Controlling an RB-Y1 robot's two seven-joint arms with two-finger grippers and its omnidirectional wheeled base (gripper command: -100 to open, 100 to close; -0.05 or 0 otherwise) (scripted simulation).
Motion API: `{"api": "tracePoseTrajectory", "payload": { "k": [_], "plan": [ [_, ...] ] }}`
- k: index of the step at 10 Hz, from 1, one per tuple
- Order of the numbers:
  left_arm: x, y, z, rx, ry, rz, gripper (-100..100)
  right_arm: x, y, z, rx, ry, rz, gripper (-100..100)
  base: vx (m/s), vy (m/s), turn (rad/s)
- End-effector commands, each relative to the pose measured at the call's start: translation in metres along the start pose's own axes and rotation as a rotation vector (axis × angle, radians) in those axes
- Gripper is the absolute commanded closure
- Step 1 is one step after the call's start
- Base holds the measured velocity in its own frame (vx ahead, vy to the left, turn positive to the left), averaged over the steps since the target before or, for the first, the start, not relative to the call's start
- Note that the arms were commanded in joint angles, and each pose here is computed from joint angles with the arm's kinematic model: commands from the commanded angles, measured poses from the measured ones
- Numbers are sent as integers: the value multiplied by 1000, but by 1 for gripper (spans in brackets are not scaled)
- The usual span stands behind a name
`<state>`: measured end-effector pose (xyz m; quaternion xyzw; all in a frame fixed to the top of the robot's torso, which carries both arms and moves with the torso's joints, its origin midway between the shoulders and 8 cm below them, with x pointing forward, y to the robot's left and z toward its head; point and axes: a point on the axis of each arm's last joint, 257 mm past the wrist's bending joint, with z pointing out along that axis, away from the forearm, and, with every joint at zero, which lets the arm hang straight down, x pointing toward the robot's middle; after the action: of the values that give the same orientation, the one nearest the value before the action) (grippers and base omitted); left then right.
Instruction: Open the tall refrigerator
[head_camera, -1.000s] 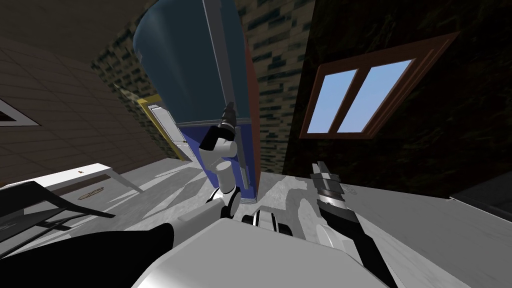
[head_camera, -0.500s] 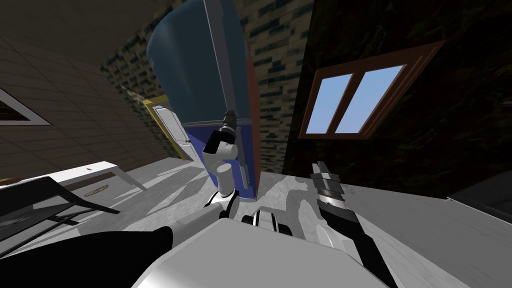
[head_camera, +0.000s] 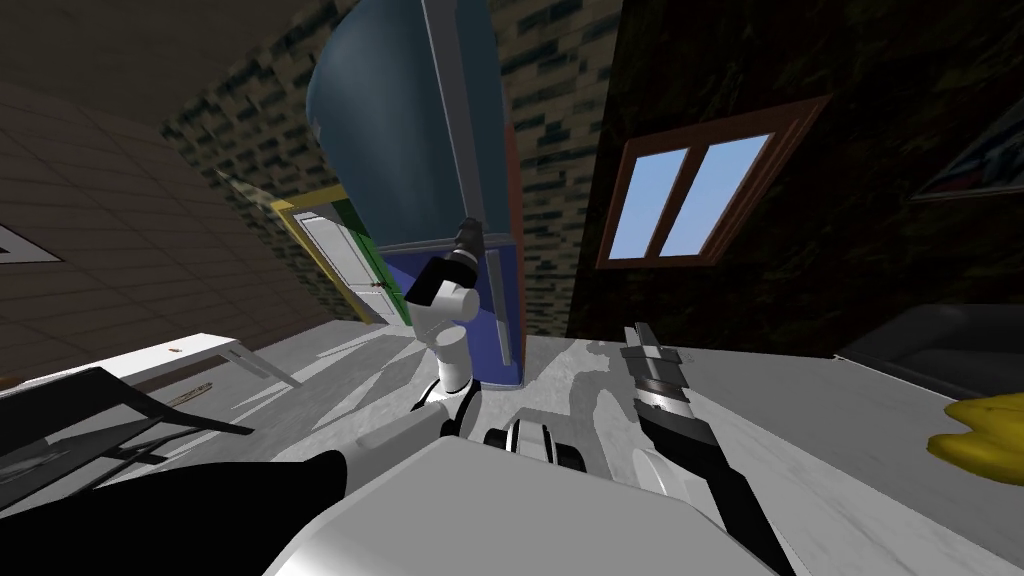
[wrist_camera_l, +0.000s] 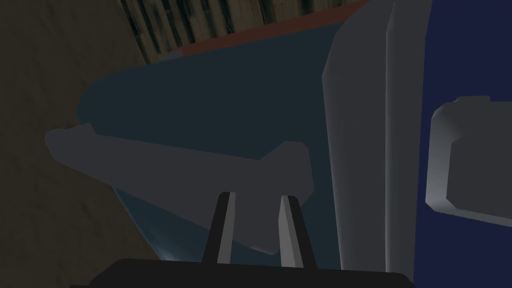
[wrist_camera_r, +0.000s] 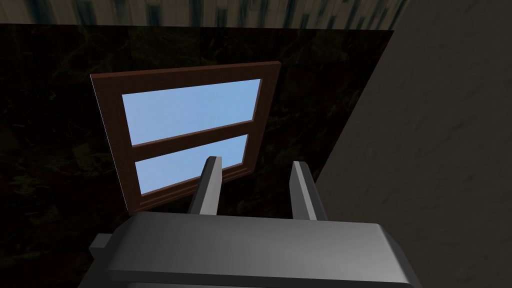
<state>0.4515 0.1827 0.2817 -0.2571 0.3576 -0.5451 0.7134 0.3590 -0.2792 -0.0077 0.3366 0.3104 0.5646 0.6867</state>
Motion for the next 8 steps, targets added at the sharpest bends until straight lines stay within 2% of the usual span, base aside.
{"api": "tracePoseTrajectory", "payload": {
  "k": [1,4,5,7,8],
  "plan": [
    [18,-21,-2,33,50,-46,100,0,0,0,0,0,0,0,-280,253,-53],
    [45,-38,-6,50,128,-100,100,0,0,0,0,0,0,0,-299,262,-81],
    [49,-22,-6,17,129,-91,100,0,0,0,0,0,0,0,-130,83,-45],
    [58,-33,-14,25,170,-129,100,0,0,0,0,0,0,0,-119,182,-129],
    [58,-33,-14,25,170,-129,100,0,0,0,0,0,0,0,-122,229,-95]
  ]
}}
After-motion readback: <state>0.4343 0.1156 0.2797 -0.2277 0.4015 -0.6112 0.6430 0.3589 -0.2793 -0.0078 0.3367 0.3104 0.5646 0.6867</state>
